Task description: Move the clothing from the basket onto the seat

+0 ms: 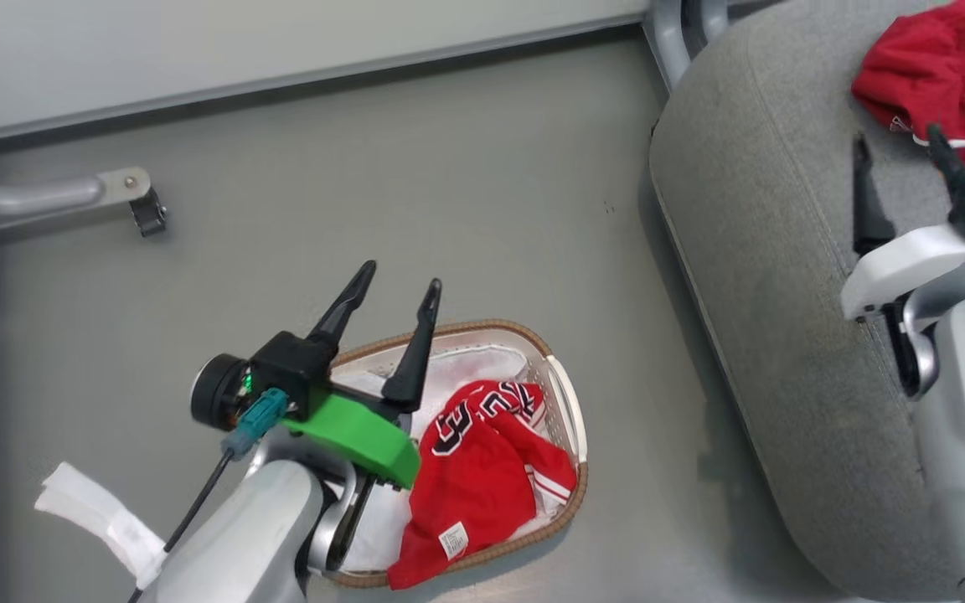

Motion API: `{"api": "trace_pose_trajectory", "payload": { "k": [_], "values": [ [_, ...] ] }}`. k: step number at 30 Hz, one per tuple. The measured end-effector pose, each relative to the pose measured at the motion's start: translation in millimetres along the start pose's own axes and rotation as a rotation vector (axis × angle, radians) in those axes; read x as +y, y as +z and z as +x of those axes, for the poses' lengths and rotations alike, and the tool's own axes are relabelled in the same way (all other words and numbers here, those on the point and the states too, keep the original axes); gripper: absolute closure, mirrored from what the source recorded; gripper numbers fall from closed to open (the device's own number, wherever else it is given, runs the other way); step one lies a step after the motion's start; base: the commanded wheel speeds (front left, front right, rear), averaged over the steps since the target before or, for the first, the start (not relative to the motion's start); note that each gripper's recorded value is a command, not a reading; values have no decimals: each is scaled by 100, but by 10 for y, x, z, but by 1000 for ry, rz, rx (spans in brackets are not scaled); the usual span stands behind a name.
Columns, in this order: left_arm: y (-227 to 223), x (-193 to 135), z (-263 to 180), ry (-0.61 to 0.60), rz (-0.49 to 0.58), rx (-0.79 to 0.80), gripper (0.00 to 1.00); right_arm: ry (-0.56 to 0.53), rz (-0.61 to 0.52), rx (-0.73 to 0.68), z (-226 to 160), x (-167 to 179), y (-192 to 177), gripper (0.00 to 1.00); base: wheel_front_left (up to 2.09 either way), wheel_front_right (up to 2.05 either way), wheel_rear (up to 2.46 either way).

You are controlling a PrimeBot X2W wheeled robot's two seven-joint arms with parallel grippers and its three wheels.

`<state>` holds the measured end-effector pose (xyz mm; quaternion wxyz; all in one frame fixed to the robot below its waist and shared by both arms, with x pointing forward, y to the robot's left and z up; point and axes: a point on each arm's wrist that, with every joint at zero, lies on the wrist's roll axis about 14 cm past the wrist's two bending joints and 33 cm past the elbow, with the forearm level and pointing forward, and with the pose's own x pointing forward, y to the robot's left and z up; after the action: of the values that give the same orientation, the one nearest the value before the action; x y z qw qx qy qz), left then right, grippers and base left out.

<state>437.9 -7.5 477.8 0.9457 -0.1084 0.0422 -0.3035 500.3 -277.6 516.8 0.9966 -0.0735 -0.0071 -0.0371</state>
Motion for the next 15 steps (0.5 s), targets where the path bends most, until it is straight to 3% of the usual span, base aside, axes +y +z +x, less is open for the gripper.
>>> {"api": "trace_pose_trajectory", "payload": {
  "k": [6, 15],
  "values": [
    [153, 354, -441, 186, 3, -37, 0, 90, 134, -84, -188, 594, 300, 0, 0, 0, 0],
    [231, 837, -1198, 456, -17, -85, 0, 164, 229, -115, -529, 1027, 370, 0, 0, 0, 0]
  ]
}}
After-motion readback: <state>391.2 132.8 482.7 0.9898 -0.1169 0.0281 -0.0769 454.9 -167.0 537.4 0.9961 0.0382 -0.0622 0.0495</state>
